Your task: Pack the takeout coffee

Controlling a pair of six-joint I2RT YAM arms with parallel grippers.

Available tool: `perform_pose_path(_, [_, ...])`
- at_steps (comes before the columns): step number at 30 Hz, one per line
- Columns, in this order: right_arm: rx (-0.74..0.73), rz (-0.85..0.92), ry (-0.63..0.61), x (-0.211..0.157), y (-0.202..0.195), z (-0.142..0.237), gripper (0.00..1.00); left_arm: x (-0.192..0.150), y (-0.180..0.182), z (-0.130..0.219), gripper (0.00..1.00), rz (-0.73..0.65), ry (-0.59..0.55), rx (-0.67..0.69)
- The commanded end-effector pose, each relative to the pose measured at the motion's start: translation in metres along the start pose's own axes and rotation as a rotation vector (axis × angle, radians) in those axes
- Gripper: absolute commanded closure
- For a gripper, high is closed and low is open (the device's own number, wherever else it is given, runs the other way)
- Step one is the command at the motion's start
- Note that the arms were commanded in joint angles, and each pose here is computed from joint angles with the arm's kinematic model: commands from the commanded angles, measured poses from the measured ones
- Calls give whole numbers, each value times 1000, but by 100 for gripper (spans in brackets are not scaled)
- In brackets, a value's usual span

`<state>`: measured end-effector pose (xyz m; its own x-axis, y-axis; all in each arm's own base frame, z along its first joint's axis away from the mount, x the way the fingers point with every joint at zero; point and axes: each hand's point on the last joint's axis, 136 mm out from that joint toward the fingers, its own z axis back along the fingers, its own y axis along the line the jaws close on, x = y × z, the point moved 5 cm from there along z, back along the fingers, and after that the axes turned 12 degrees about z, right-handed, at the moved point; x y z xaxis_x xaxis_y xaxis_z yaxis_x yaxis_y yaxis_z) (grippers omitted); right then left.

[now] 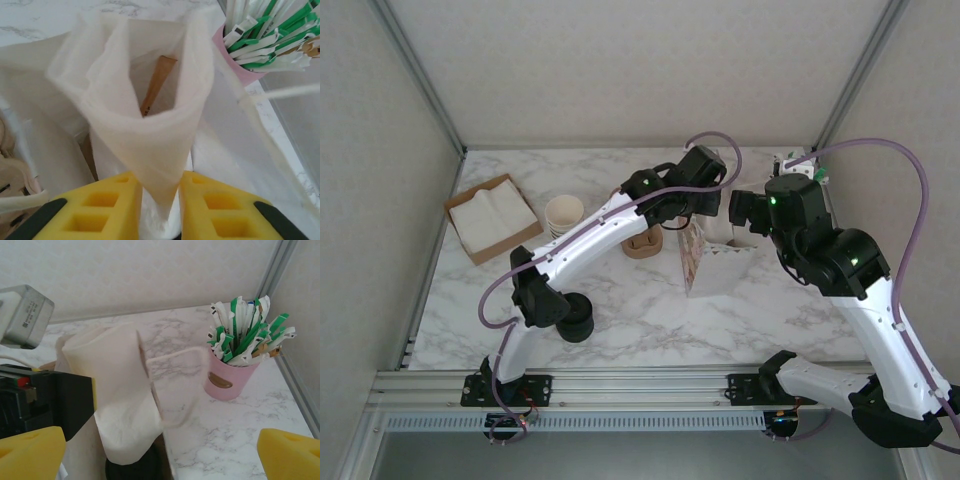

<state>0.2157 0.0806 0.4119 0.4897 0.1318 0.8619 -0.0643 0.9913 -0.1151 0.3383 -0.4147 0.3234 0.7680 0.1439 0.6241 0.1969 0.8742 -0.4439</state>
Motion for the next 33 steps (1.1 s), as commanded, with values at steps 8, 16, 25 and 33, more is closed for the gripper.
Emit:
perform_pose_path(8, [12,-1,-6,2,2,-4,1,13,-8,8,70,-12,-28,-37])
perform_pose_path(16, [16,-1,-3,1,3,-5,1,21,-5,-2,72,-9,-22,-59])
perform_pose_path(25, [21,-3,2,0,3,-5,1,10,3,-22,97,-20,34,-34])
perform_pose_path(33, [28,-2,11,-1,5,-9,1,-14,11,-38,100,-56,93,43])
